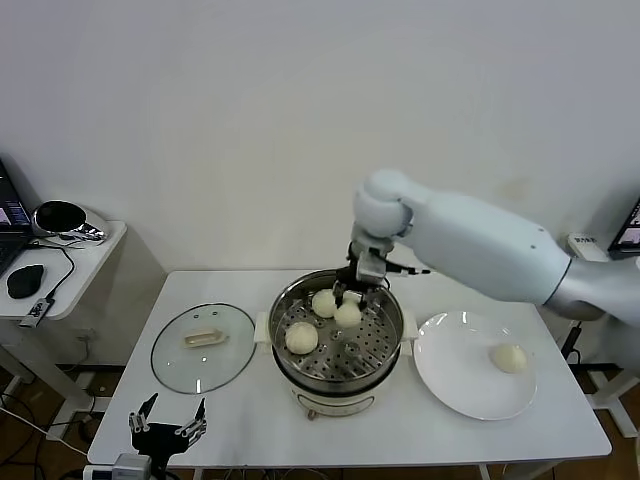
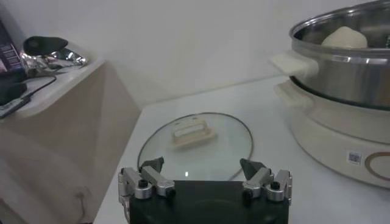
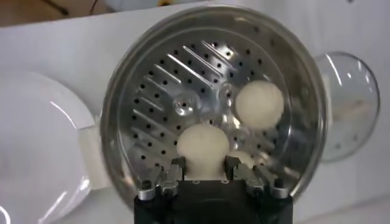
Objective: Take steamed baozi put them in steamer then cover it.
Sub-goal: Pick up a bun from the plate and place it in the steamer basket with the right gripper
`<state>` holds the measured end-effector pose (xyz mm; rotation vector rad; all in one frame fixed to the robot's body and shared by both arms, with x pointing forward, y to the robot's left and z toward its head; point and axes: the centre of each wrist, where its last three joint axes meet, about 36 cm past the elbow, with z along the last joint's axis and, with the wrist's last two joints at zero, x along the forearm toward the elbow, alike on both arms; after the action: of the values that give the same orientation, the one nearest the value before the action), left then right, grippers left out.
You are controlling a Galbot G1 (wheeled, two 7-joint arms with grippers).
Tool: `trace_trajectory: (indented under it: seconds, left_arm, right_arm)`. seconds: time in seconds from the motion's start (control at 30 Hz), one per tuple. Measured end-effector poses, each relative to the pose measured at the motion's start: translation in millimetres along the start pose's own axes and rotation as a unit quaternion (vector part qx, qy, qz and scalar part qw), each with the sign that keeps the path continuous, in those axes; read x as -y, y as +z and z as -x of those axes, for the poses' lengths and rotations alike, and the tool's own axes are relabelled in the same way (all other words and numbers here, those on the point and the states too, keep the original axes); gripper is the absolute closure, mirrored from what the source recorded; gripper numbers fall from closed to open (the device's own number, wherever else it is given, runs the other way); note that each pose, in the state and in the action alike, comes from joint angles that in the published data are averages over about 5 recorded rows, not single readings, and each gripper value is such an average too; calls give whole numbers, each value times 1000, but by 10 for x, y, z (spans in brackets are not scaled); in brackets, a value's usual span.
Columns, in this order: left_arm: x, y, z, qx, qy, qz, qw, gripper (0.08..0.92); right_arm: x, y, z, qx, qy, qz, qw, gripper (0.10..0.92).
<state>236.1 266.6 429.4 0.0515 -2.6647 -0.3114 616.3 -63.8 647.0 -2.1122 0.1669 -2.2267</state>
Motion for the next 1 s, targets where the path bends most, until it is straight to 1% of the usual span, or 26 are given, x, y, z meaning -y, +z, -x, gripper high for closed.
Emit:
trace_trajectory:
  seconds: [0.3, 0.7, 0.8, 1.0]
  left_arm:
    - [19, -25, -2, 4, 1, -4, 1000, 177]
    - [43, -21, 49, 6, 2, -7, 1000, 177]
    - [37, -27, 56, 7, 3, -6, 1000, 177]
    - [42, -26, 65, 7, 5, -7, 1000, 177]
  right_arm:
    - [174, -249, 267, 26, -14, -28, 999, 596]
    - [143, -391, 506, 53, -18, -29, 998, 587]
    - [141, -405, 514, 57, -15, -26, 998, 543]
    - [116, -426, 438, 60, -5, -22, 998, 377]
